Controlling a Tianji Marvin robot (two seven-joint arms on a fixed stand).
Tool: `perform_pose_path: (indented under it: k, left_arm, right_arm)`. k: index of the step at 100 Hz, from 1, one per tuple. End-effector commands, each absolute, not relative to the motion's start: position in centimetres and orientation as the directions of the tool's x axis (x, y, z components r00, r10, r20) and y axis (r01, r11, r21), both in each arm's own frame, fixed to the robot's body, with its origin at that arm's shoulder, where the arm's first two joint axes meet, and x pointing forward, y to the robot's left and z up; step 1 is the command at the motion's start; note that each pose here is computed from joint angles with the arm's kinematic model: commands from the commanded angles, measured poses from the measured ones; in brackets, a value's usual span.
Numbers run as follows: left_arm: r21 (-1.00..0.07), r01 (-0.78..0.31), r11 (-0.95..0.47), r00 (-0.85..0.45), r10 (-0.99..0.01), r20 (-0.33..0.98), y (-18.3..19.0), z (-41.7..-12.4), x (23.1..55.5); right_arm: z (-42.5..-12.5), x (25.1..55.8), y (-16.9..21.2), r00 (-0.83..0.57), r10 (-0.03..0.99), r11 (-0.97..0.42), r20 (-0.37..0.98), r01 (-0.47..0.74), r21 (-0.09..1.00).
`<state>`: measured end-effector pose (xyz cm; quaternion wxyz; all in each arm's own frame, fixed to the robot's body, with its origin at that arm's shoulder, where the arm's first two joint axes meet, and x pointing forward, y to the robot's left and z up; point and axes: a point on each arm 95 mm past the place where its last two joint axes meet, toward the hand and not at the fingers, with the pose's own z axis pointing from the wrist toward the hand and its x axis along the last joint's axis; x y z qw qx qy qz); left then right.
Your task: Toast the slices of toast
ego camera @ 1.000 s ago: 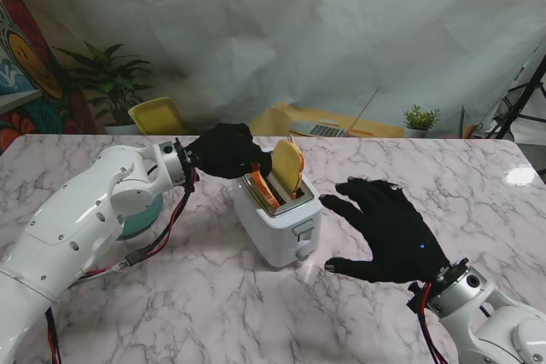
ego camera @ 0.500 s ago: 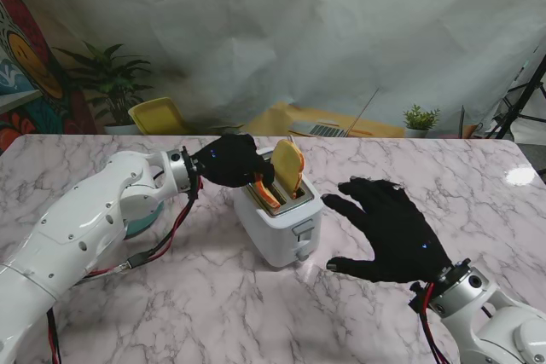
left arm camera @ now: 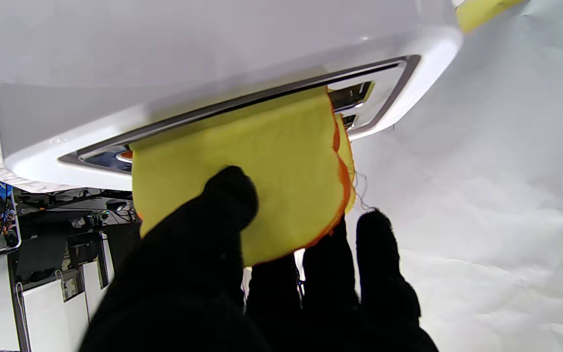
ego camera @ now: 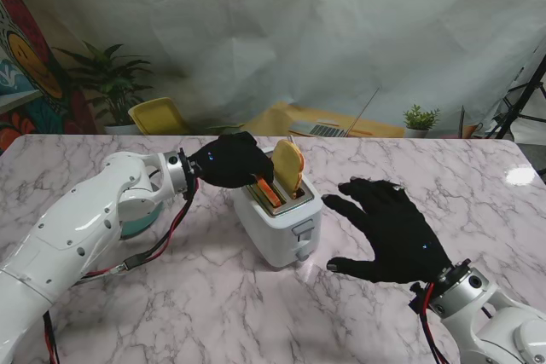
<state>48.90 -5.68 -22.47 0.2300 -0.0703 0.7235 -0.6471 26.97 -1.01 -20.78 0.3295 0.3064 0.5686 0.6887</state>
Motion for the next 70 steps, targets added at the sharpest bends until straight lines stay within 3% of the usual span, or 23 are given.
perform_pose_path:
  k: [1,37,70]
  left_arm:
    - [-0.968,0.192,0.162,-0.883,-0.402,-0.242,-5.5,-22.6,48.7]
    - [-0.957,0.255,0.137,-0.856,-0.429,-0.29,-4.2,-21.2,47.5]
    - [-0.967,0.213,0.142,-0.784,-0.566,-0.256,0.5,-20.9,46.1]
  right_arm:
    - [-21.0,27.0,-0.9,-0.596,0.801,-0.135,0.05,-0.099,0.986]
    - [-20.9,27.3,-0.3,-0.606,0.794,-0.139,0.053,-0.095,0.986]
    - [-21.1,27.7,0.3,-0.612,0.788,-0.141,0.059,-0.087,0.986]
